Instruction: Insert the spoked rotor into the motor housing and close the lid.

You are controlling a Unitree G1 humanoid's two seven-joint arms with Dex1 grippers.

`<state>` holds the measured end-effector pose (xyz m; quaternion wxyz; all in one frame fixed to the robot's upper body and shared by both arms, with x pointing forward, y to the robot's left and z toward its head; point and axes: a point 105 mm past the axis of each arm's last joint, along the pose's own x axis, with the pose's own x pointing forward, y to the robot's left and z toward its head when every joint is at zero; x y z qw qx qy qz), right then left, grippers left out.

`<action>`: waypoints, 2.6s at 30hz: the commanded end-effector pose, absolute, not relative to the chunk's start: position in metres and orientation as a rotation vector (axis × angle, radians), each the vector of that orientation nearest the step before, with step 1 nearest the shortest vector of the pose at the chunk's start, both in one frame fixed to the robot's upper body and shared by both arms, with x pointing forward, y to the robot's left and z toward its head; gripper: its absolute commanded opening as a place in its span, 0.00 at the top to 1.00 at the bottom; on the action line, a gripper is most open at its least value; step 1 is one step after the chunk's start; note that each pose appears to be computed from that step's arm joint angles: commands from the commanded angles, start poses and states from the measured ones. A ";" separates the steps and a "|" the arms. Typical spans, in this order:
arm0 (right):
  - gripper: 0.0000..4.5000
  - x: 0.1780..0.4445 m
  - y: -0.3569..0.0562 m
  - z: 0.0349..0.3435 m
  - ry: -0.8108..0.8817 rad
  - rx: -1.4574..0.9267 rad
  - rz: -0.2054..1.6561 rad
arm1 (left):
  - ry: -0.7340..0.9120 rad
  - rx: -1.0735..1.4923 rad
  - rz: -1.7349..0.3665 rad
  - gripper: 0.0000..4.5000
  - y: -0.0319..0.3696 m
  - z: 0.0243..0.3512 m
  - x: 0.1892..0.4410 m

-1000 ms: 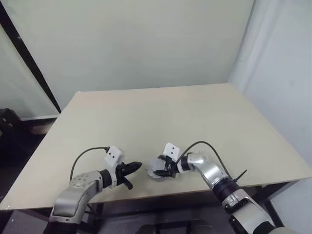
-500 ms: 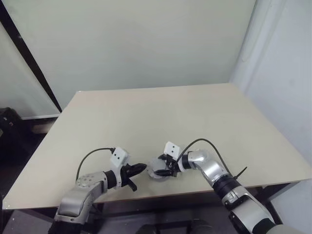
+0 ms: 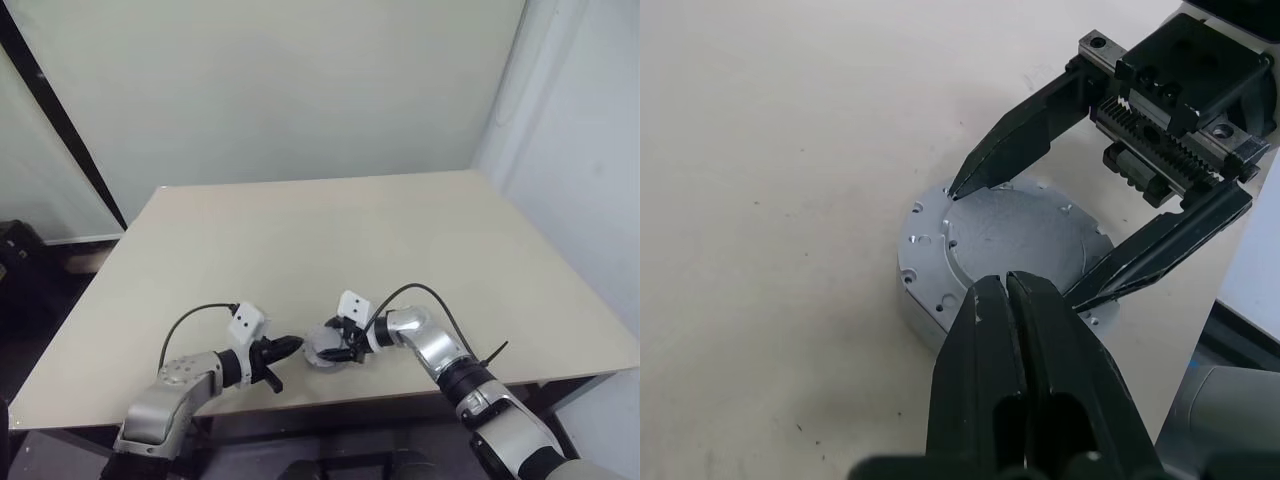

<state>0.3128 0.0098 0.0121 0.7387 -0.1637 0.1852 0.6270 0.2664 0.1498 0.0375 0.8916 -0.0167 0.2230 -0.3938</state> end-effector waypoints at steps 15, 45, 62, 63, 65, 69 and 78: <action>0.27 0.311 0.002 -0.004 0.463 -0.440 1.374 | 0.510 0.078 -0.849 1.00 0.140 0.024 0.265; 0.27 0.311 0.000 0.002 0.439 -0.438 1.375 | 0.580 0.128 -0.818 1.00 0.130 0.000 0.271; 0.00 0.323 0.009 0.045 0.383 -0.178 1.352 | 0.586 0.136 -0.840 1.00 0.124 -0.003 0.268; 0.00 0.326 0.009 0.051 0.391 -0.108 1.335 | 0.587 0.136 -0.843 1.00 0.124 -0.003 0.268; 0.00 0.329 0.007 0.057 0.415 -0.006 1.313 | 0.588 0.135 -0.848 1.00 0.123 -0.003 0.268; 0.00 0.345 -0.004 0.067 0.475 0.217 1.196 | 0.590 0.136 -0.853 1.00 0.122 -0.004 0.267; 0.00 0.355 -0.037 0.040 0.829 0.561 0.869 | 0.593 0.136 -0.861 1.00 0.121 -0.004 0.266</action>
